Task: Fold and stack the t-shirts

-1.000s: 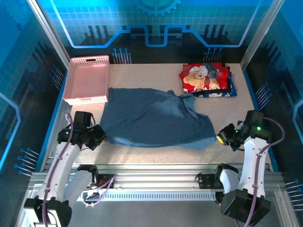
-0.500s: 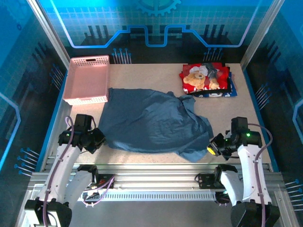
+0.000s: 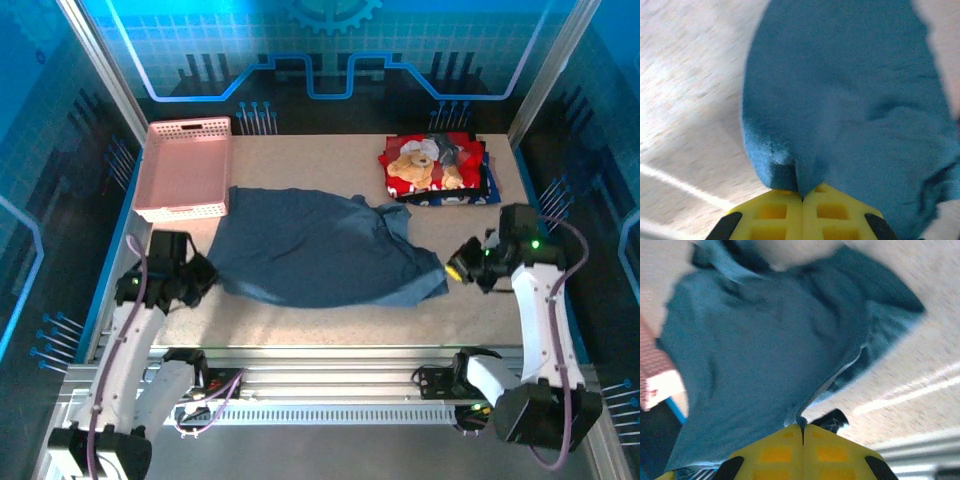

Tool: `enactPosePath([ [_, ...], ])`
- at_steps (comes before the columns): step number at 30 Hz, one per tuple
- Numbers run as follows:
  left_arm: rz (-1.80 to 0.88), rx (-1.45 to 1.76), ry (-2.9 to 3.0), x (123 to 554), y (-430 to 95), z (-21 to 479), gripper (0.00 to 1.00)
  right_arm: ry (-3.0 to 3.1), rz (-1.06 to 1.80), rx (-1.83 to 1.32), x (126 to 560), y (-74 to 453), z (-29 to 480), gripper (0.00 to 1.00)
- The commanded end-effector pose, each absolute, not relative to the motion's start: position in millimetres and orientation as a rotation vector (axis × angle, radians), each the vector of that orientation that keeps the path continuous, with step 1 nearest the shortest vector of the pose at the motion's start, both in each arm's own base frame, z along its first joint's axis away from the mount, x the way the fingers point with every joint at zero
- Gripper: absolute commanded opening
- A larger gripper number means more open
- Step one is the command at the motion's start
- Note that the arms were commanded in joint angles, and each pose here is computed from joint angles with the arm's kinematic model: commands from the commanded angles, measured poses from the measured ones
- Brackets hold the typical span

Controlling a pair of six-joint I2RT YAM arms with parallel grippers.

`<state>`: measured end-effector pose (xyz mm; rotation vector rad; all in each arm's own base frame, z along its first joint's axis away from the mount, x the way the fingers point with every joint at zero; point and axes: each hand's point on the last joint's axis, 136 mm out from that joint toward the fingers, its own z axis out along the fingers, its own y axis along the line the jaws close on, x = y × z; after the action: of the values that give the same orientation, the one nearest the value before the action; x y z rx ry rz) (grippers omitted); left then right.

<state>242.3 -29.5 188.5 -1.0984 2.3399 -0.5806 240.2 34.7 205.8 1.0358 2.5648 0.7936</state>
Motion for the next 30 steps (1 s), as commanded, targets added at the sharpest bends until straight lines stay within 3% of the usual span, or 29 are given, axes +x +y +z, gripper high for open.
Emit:
enactPosePath([
  [1, -0.741, -0.744, 2.057, 324.8, -41.8, 320.5, 0.0, 2.263, 0.941, 0.707, 326.7, 33.3, 323.4, 0.0],
  [6, -0.716, -0.473, 1.77, 357.7, -40.0, 478.3, 0.0, 2.05, 0.974, 0.557, 356.0, 24.7, 436.9, 0.0],
  [11, -0.74, -0.33, 1.586, 346.2, -45.8, 567.5, 0.0, 1.883, 1.014, 0.48, 333.2, 19.8, 510.8, 0.0],
  [23, -0.753, -0.152, 1.317, 282.6, -52.7, 671.1, 0.0, 1.562, 1.073, 0.362, 251.7, 12.4, 635.7, 0.0],
  [30, -0.785, -0.136, 1.345, 309.6, -58.5, 669.7, 0.0, 1.495, 1.083, 0.385, 265.0, -6.9, 657.9, 0.0],
])
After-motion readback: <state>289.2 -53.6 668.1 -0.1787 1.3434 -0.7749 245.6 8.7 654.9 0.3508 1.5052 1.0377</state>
